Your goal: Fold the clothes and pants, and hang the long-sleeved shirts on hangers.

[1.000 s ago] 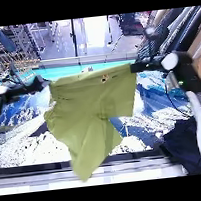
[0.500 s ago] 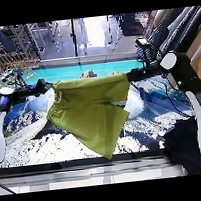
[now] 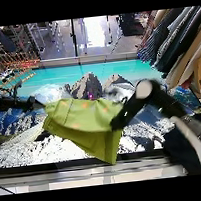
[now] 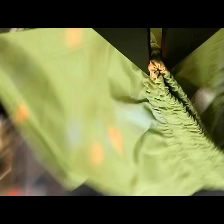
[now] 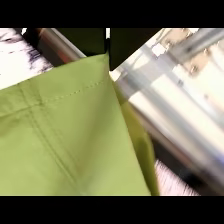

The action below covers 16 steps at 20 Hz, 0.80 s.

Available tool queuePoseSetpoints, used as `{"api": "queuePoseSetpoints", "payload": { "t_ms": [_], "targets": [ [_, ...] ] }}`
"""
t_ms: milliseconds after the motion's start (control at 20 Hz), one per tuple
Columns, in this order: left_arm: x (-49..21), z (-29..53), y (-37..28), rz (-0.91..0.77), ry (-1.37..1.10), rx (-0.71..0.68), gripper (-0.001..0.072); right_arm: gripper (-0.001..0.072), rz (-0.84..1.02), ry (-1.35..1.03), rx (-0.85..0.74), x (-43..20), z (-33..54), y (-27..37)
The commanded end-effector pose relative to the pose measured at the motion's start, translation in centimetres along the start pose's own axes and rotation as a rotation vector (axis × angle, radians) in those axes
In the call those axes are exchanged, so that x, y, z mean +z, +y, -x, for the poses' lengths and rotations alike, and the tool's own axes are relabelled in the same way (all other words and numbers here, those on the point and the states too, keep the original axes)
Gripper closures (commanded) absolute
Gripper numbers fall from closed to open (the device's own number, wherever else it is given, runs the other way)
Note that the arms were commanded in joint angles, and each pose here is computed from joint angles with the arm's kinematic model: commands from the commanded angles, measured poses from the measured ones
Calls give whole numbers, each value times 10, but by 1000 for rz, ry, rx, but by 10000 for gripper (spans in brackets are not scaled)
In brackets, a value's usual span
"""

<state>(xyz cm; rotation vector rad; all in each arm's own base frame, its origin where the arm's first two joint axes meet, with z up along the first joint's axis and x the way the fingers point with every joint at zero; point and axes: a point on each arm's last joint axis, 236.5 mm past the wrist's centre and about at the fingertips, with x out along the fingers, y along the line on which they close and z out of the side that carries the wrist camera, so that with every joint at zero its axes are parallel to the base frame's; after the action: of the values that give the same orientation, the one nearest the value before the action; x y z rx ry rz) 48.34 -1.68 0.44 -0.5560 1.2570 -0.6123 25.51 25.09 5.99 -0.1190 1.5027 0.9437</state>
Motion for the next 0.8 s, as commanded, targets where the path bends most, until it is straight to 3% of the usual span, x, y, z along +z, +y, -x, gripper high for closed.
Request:
{"api": "queuePoseSetpoints", "payload": {
  "t_ms": [0,150,300,350,400,450,500,650,750],
  "targets": [
    [-58,6,38,-7,251,141,689,706,3,292,85,-84,-80,33],
    [-72,10,33,-66,319,110,689,706,-29,456,102,-142,-111,32],
    [-93,16,20,-61,413,55,686,706,-11,503,120,-160,-119,27],
    [-95,16,19,-60,418,52,616,704,23,499,151,-160,-120,31],
    [-95,16,19,-60,418,52,405,697,22,473,184,-154,-121,40],
    [-94,16,19,-60,417,53,279,468,10,455,215,-150,-121,47],
    [-94,16,20,-59,417,53,260,126,0,454,231,-150,-119,50],
    [-94,20,21,-56,409,55,261,146,-129,397,146,-141,-103,20],
    [-90,24,24,-44,383,69,261,145,-318,221,48,-118,-80,-24]
  ]
}}
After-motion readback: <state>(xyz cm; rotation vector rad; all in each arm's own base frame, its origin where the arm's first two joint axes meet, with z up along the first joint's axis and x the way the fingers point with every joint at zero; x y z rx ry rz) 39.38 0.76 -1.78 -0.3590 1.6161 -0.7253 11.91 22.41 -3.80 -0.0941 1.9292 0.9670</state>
